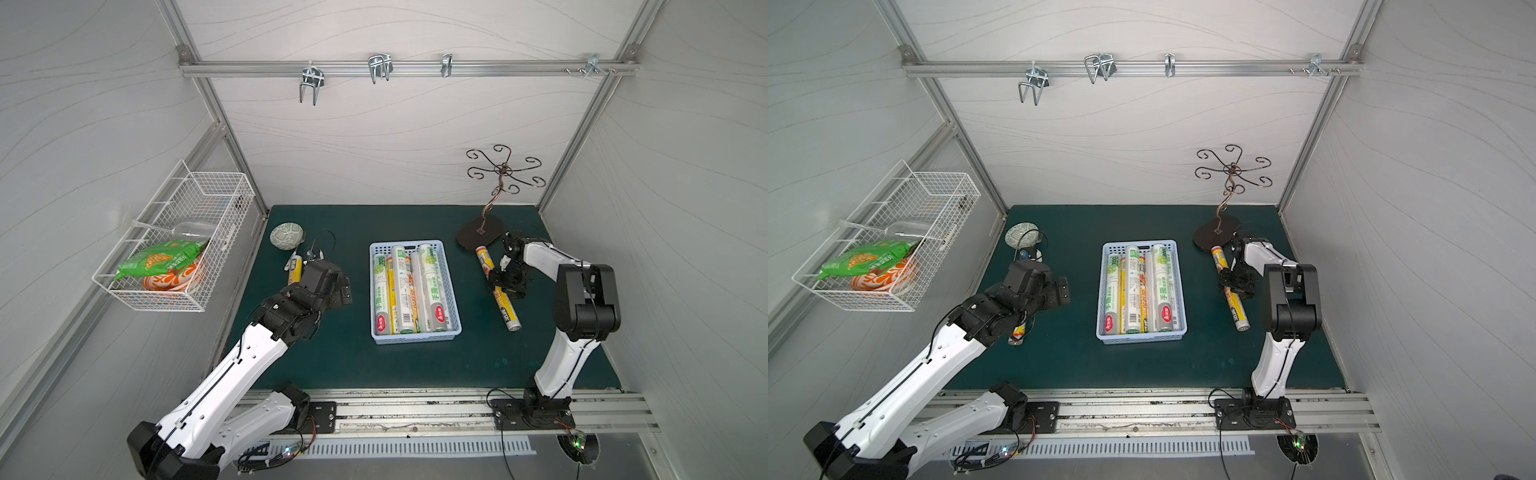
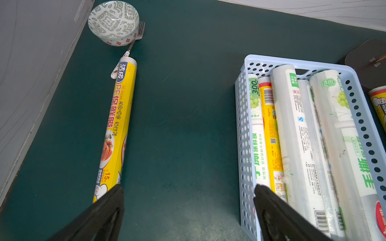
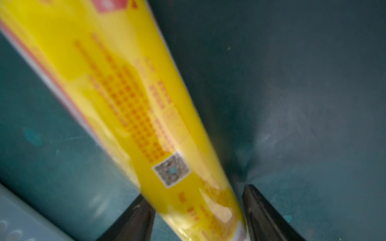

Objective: Put the plastic wrap into the basket
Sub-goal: Pick up the plastic wrap from the center of the board.

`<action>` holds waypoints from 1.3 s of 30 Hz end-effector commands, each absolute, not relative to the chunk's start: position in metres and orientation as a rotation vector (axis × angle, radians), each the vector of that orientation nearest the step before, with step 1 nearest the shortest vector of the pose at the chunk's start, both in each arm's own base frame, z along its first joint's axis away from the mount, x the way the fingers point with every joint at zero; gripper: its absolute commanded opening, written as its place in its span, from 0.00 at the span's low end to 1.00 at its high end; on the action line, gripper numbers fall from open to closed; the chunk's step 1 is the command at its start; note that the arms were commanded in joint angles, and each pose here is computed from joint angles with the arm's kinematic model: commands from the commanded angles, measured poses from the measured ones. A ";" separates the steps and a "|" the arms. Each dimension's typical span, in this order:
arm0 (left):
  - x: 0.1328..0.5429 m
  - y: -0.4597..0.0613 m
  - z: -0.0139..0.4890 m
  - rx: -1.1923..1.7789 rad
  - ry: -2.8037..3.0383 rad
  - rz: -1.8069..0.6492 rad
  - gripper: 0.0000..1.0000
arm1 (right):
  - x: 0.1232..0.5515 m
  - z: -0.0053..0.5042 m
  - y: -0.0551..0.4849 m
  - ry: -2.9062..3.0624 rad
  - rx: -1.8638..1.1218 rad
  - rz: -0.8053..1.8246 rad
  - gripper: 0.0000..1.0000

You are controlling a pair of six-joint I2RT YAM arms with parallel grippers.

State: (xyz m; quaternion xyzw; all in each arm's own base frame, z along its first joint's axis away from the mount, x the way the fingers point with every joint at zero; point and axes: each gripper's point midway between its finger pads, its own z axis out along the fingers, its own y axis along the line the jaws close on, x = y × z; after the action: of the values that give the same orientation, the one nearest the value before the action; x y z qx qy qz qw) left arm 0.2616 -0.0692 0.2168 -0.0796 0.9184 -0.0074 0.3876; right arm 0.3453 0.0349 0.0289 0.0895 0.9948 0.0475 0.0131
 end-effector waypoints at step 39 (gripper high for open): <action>0.257 -0.072 0.247 -0.233 2.246 -0.141 0.99 | 0.307 0.155 0.145 2.977 -0.051 0.401 0.30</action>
State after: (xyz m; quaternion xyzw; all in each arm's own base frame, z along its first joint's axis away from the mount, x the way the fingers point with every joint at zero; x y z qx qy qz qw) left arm 0.2540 -0.0704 0.2304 -0.0850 0.9098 -0.0400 0.4043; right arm 0.3202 0.1363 0.1304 -0.0169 0.9902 0.1214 0.0671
